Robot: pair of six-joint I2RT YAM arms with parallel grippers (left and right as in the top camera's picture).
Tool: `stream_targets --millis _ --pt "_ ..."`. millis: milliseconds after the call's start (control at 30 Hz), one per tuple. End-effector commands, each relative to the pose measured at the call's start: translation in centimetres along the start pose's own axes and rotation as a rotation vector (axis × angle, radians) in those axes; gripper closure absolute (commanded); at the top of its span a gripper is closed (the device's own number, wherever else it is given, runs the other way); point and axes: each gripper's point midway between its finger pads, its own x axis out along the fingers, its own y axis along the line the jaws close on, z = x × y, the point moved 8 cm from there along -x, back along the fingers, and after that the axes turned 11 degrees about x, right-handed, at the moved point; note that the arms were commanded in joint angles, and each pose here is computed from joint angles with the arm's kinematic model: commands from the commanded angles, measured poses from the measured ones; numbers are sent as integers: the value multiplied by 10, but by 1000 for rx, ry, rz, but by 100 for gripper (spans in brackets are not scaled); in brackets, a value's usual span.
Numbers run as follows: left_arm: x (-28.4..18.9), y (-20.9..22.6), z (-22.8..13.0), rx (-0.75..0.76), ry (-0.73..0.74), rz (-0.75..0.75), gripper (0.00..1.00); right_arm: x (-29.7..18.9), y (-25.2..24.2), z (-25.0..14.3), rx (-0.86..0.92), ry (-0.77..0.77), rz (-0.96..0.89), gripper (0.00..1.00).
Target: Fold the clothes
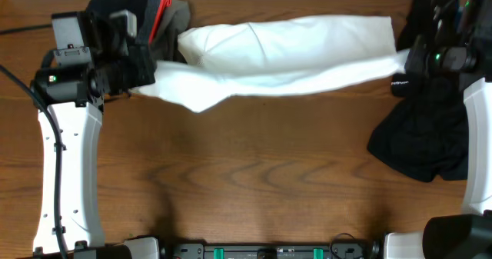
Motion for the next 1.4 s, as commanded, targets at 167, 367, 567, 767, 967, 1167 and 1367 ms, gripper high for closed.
stream_targets --millis 167,367,567,767,967,1167,1367 --pt "-8 5 -33 -31 201 86 94 10 -17 -42 -4 244 -59 99" --pt "-11 5 -46 -49 279 102 94 -4 -17 -48 -13 233 -55 99" --pt "-10 1 -6 21 27 43 94 -29 2 -15 -69 -56 77 99" --pt "-62 -33 61 150 -376 -131 94 -89 28 15 -143 -358 230 99" --pt "-170 -78 76 318 -644 -106 94 -171 37 8 -215 -540 264 99" --pt "-255 -102 45 342 -814 32 94 -243 33 -14 -222 -716 229 99" --pt "-281 -113 22 371 -870 48 94 -280 25 -24 -198 -858 158 99"
